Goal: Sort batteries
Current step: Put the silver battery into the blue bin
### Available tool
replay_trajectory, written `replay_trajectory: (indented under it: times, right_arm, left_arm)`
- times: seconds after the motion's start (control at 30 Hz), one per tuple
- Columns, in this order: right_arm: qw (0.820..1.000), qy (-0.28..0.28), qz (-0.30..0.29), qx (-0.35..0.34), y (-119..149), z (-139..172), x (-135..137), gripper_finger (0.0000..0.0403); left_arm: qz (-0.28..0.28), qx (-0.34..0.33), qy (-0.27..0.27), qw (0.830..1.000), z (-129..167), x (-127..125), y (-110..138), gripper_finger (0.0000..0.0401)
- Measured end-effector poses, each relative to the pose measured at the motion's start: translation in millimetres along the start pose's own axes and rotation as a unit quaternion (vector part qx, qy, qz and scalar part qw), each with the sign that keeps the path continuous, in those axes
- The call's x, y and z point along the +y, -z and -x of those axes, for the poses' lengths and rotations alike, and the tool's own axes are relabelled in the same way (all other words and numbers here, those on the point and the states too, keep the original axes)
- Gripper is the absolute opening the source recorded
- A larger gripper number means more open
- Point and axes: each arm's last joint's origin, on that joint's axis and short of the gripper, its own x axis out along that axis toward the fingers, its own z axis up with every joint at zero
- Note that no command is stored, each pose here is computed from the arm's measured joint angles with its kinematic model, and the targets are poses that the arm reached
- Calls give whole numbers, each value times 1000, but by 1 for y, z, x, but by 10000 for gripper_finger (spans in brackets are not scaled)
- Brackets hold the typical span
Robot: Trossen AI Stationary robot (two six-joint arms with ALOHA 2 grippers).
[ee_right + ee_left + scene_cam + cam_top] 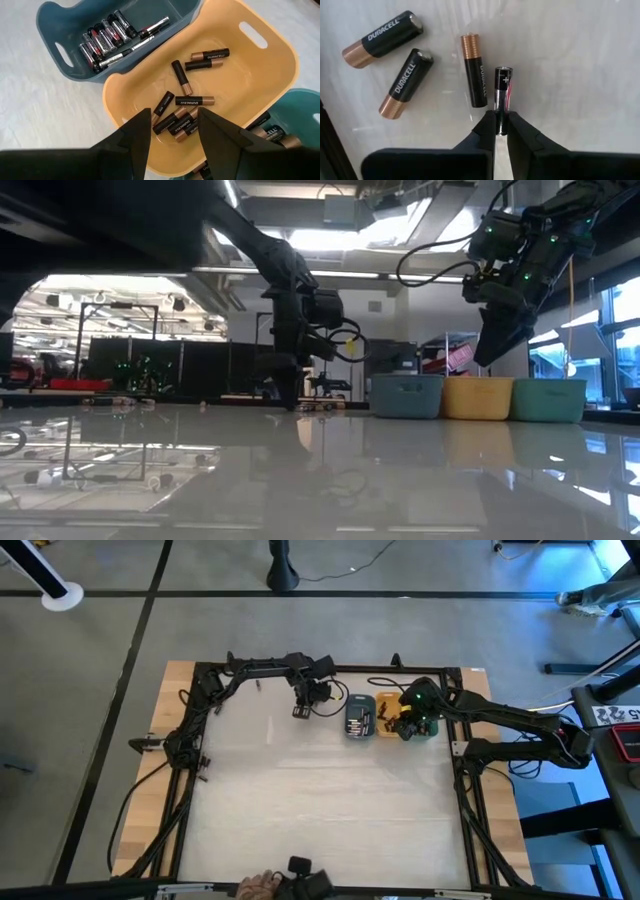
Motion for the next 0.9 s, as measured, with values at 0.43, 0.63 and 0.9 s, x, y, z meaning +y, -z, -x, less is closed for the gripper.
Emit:
replay_trajectory:
  times: [0.43,0.63,0.9]
  right_arm:
    - [1000,-2,0,0,0,0,0,162]
    - [1000,-13,0,2,0,0,1,162]
    - [1000,-13,-5,1,0,0,1,162]
  left_arm:
    - [24,-16,-9,1000,62,-15,6,15]
    - [51,-88,-19,995,92,-40,-15,17]
    - [117,-262,-59,956,101,-86,-82,18]
